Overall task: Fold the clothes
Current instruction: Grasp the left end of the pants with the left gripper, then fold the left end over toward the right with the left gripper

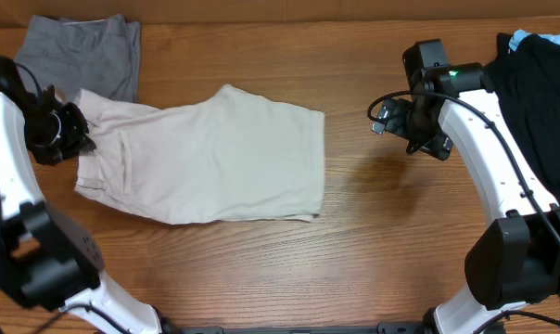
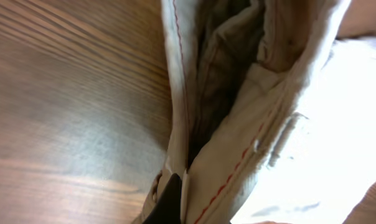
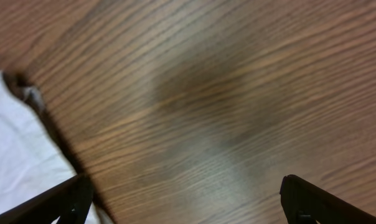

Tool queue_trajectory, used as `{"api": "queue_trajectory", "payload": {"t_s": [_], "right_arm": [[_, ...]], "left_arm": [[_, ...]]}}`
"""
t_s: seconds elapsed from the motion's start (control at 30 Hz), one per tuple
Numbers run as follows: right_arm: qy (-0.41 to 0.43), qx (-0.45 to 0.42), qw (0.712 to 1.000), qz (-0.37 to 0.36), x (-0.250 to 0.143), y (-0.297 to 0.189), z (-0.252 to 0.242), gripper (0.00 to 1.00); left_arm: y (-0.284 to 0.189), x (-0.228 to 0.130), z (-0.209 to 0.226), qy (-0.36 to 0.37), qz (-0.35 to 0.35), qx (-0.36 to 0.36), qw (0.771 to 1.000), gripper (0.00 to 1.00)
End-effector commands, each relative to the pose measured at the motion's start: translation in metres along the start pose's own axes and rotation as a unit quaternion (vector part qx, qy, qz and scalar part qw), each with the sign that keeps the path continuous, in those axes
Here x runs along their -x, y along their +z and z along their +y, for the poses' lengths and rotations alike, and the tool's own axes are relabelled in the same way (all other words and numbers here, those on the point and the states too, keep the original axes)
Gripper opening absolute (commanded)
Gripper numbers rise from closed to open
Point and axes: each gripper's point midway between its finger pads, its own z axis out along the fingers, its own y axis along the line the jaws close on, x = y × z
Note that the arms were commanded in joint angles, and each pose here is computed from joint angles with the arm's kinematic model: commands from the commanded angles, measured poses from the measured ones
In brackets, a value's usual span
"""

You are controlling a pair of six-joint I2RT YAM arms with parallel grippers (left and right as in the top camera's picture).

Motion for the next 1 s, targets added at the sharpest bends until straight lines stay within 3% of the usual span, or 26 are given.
{"api": "queue_trajectory", "payload": {"t_s": [0.0, 0.23, 0.57, 0.97], "right_arm": [[-0.002, 0.001, 1.0, -0.017, 0.007, -0.003, 0.002, 1.0], [-0.001, 0.005, 1.0, -0.023, 0.01, -0.003, 0.004, 1.0], [-0.001, 0.005, 1.0, -0.023, 0.01, -0.003, 0.004, 1.0], [-0.001, 0.005, 1.0, -0.023, 0.01, -0.003, 0.004, 1.0]], "left_arm": [[-0.037, -0.013, -0.03, 0.025, -0.037, 0.004, 0.999, 0.04], [-0.018, -0.038, -0.101, 0.1, -0.014, 0.0, 0.995, 0.04], [0.013, -0.072, -0.216, 0.209, -0.049, -0.019, 0.977, 0.04], [0.06, -0.126, -0.274, 0.278, -0.004, -0.024, 0.96, 0.04]]}}
